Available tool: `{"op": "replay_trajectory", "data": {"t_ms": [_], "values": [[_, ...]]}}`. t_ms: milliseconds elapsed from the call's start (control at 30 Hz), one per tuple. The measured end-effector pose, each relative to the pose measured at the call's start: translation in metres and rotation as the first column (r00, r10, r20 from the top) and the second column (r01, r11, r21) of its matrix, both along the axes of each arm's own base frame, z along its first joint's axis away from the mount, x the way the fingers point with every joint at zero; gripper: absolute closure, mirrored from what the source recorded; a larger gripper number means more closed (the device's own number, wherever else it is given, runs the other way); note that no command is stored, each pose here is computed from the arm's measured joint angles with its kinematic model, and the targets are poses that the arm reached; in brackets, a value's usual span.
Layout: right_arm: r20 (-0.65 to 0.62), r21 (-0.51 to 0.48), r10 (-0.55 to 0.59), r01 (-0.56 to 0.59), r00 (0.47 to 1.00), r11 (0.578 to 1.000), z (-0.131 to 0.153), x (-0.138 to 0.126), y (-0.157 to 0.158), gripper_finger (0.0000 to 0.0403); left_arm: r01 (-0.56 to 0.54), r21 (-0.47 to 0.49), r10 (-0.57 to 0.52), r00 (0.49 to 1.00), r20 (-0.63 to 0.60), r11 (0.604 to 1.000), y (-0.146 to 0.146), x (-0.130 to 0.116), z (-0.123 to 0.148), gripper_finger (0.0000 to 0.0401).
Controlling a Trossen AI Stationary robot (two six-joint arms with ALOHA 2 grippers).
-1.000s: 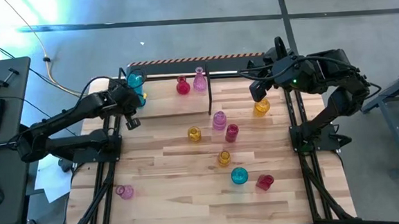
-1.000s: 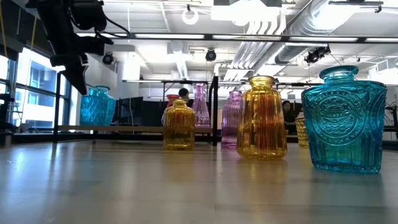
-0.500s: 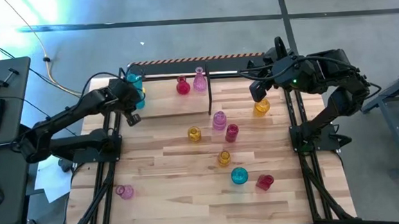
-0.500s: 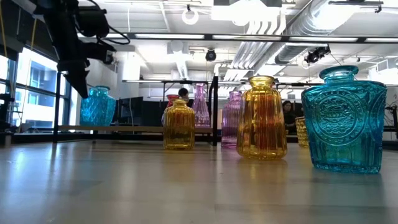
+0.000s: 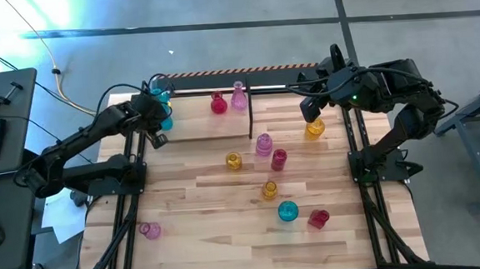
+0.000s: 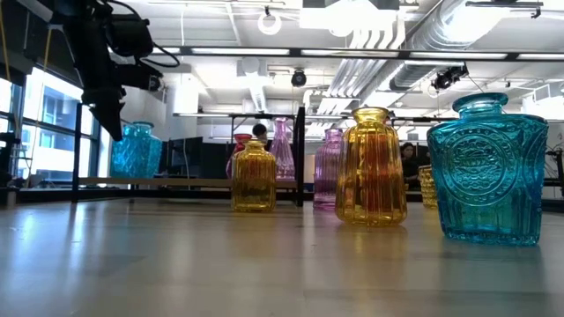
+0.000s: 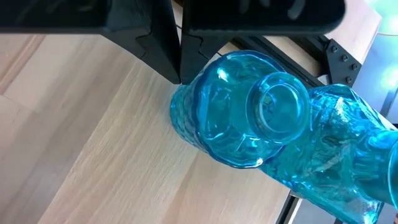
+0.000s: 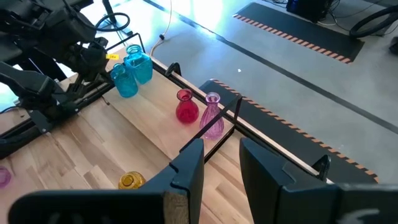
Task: Sort vases onto shelf
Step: Adjust the blue vases on the shelf
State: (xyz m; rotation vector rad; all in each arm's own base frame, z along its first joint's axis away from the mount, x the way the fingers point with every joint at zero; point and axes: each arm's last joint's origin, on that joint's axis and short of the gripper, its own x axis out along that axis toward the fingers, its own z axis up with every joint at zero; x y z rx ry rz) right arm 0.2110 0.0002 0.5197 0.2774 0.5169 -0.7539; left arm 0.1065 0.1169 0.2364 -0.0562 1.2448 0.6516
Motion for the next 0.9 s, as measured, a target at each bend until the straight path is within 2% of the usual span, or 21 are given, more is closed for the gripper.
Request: {"op": "replay_trajectory", "data": {"t_ms": [400,767,900], "values": [[0.001,0.001,0.0,0.0,1.0,1.0,0.0,0.0,0.0,0.0316,0.011,-0.04,-0.009,0.999,0.053,0.999,-0.001,0.002,0.0,0.0401],[0.001,0.001,-0.001,0.001,1.0,1.0,0.0,0.0,0.0,0.0316,0.117,-0.011,-0.117,0.993,0.007,0.993,-0.008,0.01,0.0,0.0401],[0.001,0.001,-0.001,0.001,1.0,1.0,0.0,0.0,0.0,0.0316,0.191,-0.012,-0.191,0.982,0.0,0.982,-0.012,0.013,0.0,0.0401]]}}
